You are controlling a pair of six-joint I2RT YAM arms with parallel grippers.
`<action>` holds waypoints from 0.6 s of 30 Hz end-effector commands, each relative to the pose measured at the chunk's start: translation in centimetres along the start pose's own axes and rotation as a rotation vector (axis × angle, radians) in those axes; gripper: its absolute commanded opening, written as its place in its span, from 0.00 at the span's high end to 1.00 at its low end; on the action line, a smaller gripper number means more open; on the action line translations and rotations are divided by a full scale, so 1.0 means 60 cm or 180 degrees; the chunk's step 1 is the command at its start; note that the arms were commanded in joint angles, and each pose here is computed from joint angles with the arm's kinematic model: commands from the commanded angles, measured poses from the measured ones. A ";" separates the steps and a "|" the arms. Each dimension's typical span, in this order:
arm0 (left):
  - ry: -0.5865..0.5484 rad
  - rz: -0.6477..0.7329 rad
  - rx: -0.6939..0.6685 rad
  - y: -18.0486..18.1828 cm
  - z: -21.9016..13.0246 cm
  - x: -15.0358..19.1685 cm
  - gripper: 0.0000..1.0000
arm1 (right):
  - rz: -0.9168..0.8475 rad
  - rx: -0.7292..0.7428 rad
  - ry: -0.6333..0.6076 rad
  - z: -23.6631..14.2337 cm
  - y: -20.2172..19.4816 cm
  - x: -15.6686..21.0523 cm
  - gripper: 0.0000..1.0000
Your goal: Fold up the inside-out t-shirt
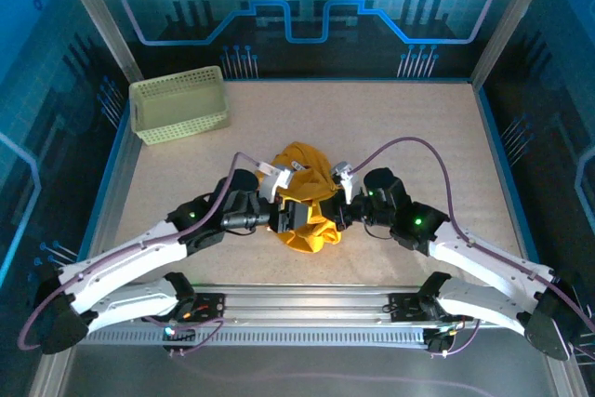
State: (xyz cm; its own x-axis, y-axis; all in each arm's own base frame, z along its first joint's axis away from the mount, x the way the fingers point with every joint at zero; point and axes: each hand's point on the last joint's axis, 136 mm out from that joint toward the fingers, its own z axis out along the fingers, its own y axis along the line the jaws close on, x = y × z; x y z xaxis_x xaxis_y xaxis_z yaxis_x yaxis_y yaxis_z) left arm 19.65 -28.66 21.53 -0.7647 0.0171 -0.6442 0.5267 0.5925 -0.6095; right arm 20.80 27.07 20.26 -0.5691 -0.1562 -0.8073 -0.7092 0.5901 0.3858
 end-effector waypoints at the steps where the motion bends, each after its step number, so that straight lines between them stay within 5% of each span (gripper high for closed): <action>1: -0.0119 -0.0128 0.0126 -0.003 0.017 -0.009 0.51 | -0.0117 -0.0071 -0.0195 -0.015 0.016 -0.037 1.00; 12: -0.0427 -0.0504 0.0165 0.048 0.041 -0.042 0.53 | -0.0119 -0.0130 -0.0216 -0.023 0.022 -0.029 1.00; 18: -0.0466 -0.0498 0.0518 0.025 0.052 -0.064 0.51 | -0.0144 -0.0184 -0.0183 -0.020 0.026 -0.025 1.00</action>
State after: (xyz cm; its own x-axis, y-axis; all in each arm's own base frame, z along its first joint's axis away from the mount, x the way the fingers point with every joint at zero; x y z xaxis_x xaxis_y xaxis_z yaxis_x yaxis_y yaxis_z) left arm 24.69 -28.98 19.35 -0.7973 -0.1746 -0.5778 0.4095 0.5469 -0.7302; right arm 20.30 26.93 21.35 -0.5474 -0.1455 -0.8241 -0.7279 0.5687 0.3831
